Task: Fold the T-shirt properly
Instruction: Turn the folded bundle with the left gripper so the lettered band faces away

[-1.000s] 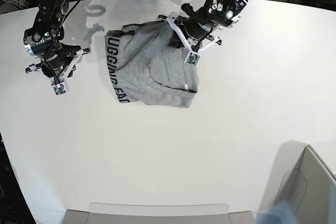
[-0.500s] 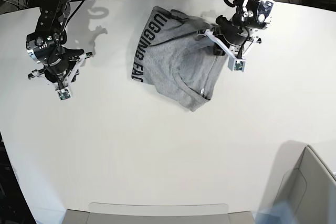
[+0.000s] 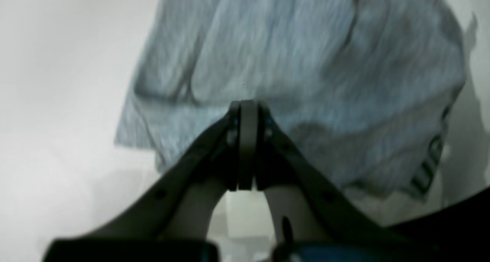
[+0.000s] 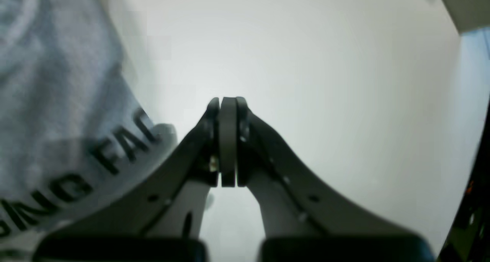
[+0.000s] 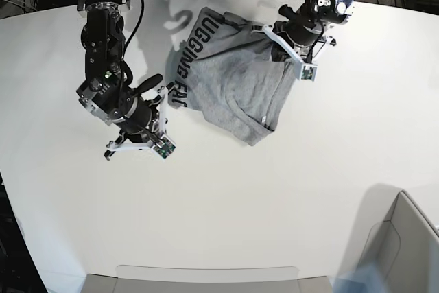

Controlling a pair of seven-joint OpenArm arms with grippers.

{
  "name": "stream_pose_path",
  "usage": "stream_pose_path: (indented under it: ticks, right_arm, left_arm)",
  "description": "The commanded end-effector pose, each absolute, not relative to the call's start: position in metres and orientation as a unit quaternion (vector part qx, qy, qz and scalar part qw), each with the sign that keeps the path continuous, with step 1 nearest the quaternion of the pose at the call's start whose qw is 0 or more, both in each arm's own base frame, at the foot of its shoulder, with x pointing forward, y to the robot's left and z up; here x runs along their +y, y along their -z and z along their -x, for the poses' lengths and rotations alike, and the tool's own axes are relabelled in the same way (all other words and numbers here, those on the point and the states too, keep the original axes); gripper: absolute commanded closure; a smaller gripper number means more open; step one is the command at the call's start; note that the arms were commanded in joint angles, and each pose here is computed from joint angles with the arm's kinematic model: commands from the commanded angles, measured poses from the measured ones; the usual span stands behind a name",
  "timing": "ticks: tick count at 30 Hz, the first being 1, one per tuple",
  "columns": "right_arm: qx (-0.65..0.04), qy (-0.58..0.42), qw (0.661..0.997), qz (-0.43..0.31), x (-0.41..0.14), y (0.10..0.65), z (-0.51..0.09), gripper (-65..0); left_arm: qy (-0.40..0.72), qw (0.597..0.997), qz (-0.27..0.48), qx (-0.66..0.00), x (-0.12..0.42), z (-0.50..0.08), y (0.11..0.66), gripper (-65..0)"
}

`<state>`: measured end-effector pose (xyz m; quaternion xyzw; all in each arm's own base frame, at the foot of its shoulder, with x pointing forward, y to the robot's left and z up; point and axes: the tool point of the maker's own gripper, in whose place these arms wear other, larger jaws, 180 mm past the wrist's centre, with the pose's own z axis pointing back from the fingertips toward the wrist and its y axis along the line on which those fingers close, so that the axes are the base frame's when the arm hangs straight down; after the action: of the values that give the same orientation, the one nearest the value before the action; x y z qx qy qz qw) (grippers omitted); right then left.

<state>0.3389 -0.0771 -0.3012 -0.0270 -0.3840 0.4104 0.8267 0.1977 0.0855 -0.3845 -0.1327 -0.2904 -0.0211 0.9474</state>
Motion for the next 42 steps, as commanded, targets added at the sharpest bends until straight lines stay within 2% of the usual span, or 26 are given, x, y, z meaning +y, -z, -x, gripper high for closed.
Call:
stream_pose_path:
  ticks: [1, 6, 10, 15, 26, 33, 38, 42]
  right_arm:
    - [-0.390, -0.429, 0.814, 0.022, -0.066, 0.297, -0.345, 0.0]
    - [-0.312, -0.480, 0.820, -0.008, -0.043, 0.349, -0.335, 0.0]
    - [-0.259, -0.504, 0.824, -0.031, -0.030, 0.387, -0.326, 0.0]
    - [-0.240, -0.521, 0.816, -0.066, -0.012, 0.411, -0.304, 0.0]
    - [-0.227, -0.524, 0.813, -0.114, 0.008, 0.423, -0.231, 0.0]
    - [-0.270, -0.499, 0.817, -0.105, 0.002, 0.399, -0.241, 0.0]
    - [-0.387, -0.347, 0.852, -0.062, -0.041, 0.334, -0.299, 0.0]
    - [-0.465, -0.236, 0.853, -0.020, -0.096, 0.287, -0.329, 0.0]
  left_arm:
    - [0.026, 0.939, 0.136, -0.315, 0.084, -0.207, 0.374, 0.0]
    - [0.025, 0.947, 0.132, -0.293, 0.086, -0.194, 0.387, 0.0]
    - [0.025, 0.961, 0.113, -0.251, 0.096, -0.204, 0.408, 0.0]
    - [0.017, 0.969, 0.093, -0.230, 0.110, -0.219, 0.421, 0.0]
    - [-0.001, 0.960, 0.063, -0.274, 0.131, -0.313, 0.409, 0.0]
    - [-0.017, 0.946, 0.063, -0.317, 0.135, -0.359, 0.379, 0.0]
    - [-0.053, 0.909, 0.085, -0.405, 0.146, -0.376, 0.316, 0.0]
    - [-0.046, 0.890, 0.101, -0.442, 0.137, -0.347, 0.289, 0.0]
